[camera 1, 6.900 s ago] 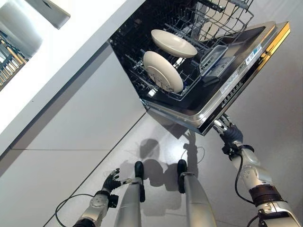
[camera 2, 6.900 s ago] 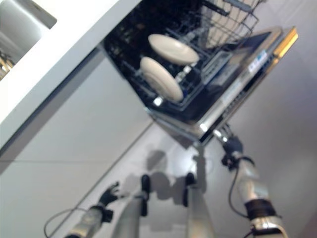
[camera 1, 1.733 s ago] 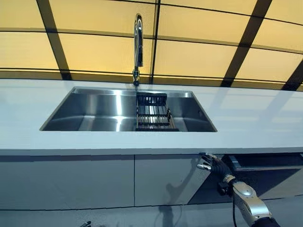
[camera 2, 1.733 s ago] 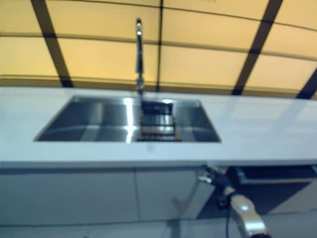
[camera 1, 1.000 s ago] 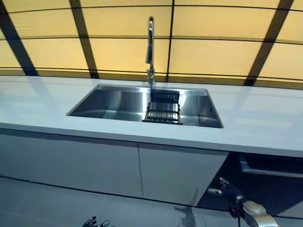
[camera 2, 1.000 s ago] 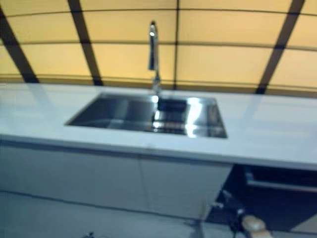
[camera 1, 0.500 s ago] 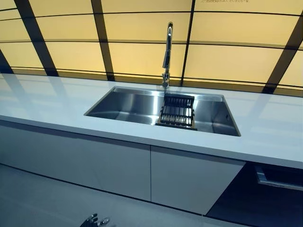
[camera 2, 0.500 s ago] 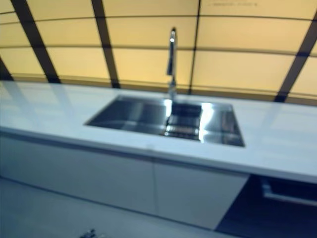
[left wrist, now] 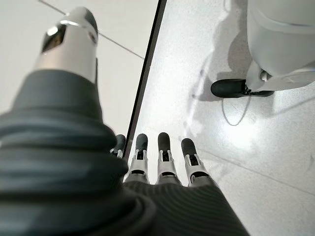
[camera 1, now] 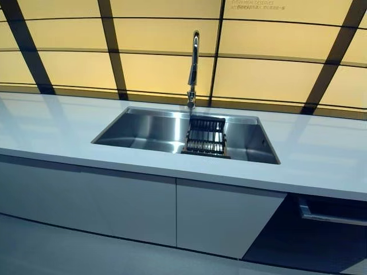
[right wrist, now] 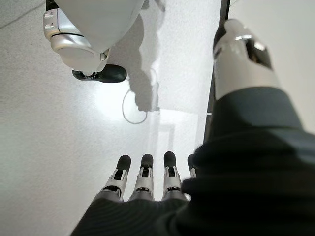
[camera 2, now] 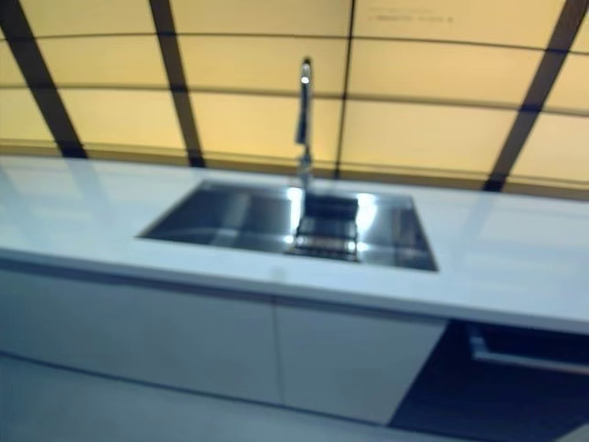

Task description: Take plates into dishwasher

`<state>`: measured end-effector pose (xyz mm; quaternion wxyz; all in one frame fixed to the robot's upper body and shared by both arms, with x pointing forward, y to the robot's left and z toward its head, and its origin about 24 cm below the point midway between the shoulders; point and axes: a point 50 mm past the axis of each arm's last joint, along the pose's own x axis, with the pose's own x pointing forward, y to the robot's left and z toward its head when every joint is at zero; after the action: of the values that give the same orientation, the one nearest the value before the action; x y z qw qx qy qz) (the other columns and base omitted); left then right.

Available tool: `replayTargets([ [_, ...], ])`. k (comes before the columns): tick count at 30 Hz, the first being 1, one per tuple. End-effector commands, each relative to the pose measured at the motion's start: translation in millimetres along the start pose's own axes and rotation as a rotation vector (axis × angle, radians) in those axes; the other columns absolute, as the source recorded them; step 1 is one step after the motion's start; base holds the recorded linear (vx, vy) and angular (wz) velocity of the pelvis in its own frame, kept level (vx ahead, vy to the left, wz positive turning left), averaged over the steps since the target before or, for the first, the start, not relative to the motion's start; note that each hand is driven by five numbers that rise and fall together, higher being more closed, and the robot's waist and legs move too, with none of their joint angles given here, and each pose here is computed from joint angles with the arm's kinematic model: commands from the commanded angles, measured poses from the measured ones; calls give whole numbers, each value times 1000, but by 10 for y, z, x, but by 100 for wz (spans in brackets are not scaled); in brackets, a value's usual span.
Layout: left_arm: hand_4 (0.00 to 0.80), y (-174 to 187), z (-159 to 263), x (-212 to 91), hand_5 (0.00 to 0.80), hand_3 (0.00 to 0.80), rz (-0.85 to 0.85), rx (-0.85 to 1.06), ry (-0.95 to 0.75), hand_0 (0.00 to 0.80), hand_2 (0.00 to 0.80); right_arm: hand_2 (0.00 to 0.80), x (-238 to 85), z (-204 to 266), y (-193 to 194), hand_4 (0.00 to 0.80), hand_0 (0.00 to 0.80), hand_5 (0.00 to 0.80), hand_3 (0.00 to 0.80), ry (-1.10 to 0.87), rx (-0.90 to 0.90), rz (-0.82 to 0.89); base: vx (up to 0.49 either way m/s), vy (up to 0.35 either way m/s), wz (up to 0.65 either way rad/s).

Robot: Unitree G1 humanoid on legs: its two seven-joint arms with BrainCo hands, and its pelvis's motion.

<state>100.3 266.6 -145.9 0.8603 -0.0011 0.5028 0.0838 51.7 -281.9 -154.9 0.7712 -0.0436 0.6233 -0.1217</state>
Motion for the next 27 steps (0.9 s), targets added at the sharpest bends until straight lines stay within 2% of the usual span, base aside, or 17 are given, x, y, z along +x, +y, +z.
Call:
replayTargets([
  [1,0,-28,180,48,0,0,-8,16,-52,0,0,0,9,118,-2,0,0,0,0,-23,11,-21,-21,14,-7],
  [27,0,-57,90,45,0,0,-4,19,-15,0,0,0,10,36,-22,0,0,0,0,47,-4,-46,1,7,-5],
])
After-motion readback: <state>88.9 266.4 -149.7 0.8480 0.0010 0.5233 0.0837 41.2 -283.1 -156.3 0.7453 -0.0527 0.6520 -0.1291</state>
